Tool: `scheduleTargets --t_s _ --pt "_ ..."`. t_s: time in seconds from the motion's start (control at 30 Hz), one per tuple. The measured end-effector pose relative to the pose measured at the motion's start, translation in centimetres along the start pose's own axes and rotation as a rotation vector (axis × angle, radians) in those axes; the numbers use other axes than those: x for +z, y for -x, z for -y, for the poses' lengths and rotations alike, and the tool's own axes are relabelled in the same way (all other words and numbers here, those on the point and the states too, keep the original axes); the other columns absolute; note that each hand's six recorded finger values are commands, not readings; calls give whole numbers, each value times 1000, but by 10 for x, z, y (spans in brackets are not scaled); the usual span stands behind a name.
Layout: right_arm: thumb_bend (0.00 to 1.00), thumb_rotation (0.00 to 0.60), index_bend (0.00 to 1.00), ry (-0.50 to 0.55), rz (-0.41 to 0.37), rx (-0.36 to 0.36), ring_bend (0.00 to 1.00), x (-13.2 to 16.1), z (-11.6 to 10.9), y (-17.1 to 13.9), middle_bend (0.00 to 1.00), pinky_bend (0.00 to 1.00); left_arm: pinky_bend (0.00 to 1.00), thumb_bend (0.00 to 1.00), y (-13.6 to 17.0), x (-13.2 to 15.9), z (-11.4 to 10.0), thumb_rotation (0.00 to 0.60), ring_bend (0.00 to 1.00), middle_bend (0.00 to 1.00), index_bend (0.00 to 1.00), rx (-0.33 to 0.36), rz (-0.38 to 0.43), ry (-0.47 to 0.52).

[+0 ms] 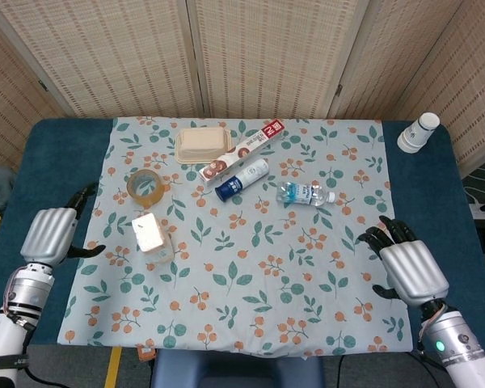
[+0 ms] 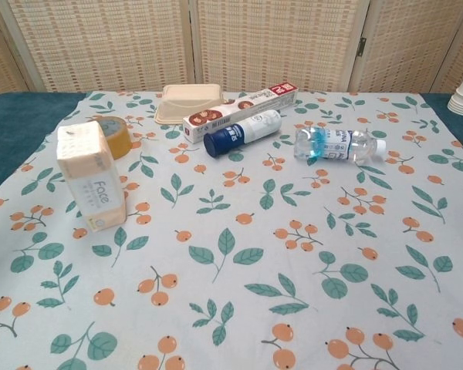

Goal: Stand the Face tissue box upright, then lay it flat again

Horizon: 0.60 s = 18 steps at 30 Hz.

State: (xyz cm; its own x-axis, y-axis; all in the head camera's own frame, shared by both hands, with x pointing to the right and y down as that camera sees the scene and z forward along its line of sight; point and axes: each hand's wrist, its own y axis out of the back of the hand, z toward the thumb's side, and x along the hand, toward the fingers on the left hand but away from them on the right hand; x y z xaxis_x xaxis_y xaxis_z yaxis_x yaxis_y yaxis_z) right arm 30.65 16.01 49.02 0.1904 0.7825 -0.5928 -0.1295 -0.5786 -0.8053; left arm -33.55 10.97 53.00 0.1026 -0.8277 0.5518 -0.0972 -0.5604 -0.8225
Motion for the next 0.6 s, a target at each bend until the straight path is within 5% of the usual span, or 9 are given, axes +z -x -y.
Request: scheduleTargets --t_s 0.13,0.37,0.6 --pt "72 600 255 -10 10 -85 44 -3 -14 -8 192 99 926 115 -7 27 3 600 883 115 3 -130 30 -168" --pt "72 600 256 1 37 -121 44 -12 -25 -10 192 99 913 117 -13 78 23 600 870 84 0 -313 105 -353" --pt "72 600 256 9 41 -118 44 -14 -27 -10 192 99 909 117 -12 98 41 600 867 65 0 -341 115 -425"
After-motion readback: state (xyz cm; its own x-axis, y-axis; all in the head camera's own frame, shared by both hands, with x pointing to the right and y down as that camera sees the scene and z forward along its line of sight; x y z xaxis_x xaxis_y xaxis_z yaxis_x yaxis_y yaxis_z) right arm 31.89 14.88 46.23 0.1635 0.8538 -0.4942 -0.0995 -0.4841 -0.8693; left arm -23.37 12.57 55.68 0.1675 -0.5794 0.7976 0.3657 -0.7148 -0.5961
